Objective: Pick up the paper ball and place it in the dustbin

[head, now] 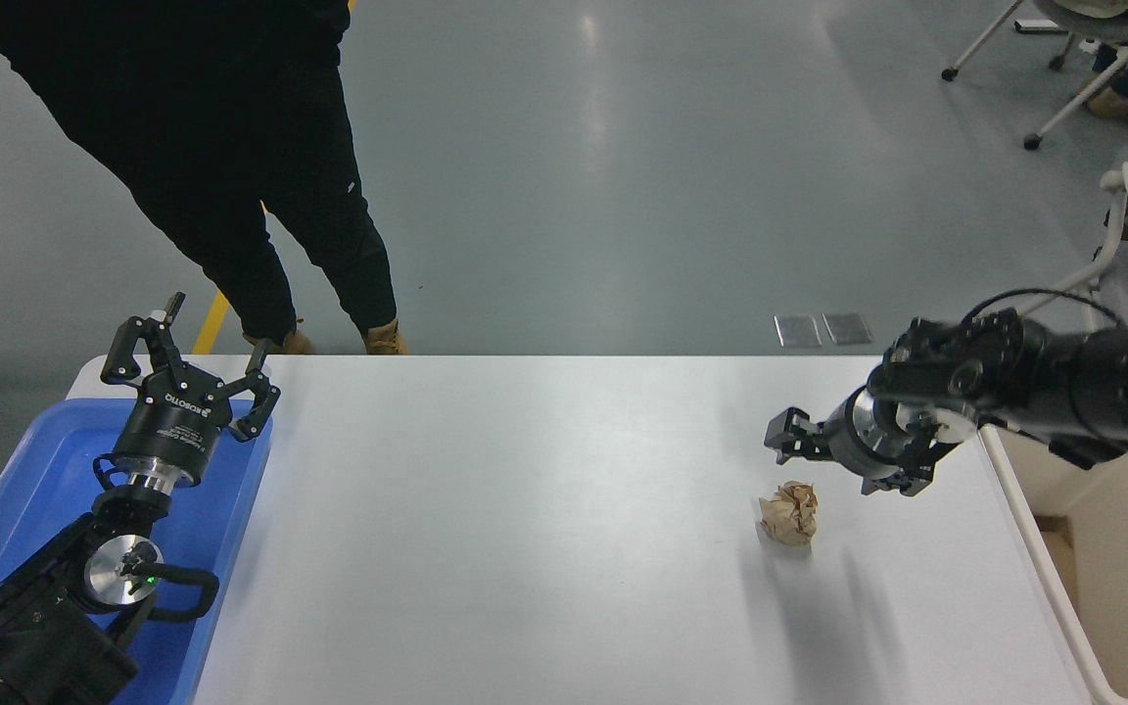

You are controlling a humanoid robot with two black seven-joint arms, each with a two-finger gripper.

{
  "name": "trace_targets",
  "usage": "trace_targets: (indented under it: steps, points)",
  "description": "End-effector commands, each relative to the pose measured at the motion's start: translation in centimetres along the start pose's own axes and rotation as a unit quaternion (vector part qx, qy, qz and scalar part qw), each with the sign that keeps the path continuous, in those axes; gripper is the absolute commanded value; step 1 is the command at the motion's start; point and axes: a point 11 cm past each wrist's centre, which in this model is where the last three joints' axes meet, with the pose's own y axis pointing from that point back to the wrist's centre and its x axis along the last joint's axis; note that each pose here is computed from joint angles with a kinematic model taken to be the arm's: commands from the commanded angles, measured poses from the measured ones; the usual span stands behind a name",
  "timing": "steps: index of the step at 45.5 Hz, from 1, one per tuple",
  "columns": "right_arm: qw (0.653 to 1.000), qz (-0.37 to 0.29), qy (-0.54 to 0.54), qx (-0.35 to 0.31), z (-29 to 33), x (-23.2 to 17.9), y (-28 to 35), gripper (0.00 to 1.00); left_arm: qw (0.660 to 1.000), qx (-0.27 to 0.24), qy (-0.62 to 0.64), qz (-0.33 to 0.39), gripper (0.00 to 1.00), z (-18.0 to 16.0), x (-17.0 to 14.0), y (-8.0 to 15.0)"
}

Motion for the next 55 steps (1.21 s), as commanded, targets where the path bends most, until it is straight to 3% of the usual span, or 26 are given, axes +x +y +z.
trace_targets:
  steps: [1, 21, 23, 26, 31, 35, 55]
  points:
    - [1.000, 0.010, -0.023, 0.000, 0.6, -0.6, -2.0, 1.00, 1.000, 0.000, 0.000, 0.000, 0.98, 0.0, 0.0, 0.0]
    - [0.998, 0.032, -0.053, -0.001, 1.2, -1.6, -4.6, 0.97, 1.000, 0.000, 0.000, 0.000, 0.98, 0.0, 0.0, 0.0]
    - [0.998, 0.031, -0.051, -0.001, 1.1, -1.7, -4.6, 0.88, 1.000, -0.001, 0.000, 0.000, 0.98, 0.0, 0.0, 0.0]
    - [0.998, 0.030, -0.048, 0.000, 0.9, -1.8, -4.5, 0.59, 1.000, 0.000, 0.000, 0.001, 0.98, 0.0, 0.0, 0.0]
    - [0.999, 0.022, -0.043, 0.003, 0.5, -2.0, -4.3, 0.32, 1.000, 0.000, 0.000, 0.000, 0.98, 0.0, 0.0, 0.0]
    - [0.999, 0.024, -0.036, 0.001, 0.4, -1.4, -3.8, 0.01, 1.000, -0.001, 0.000, 0.000, 0.98, 0.0, 0.0, 0.0]
    - [0.998, 0.056, -0.026, -0.012, 3.0, 4.7, 4.3, 0.00, 1.000, 0.000, 0.000, 0.000, 0.98, 0.0, 0.0, 0.0]
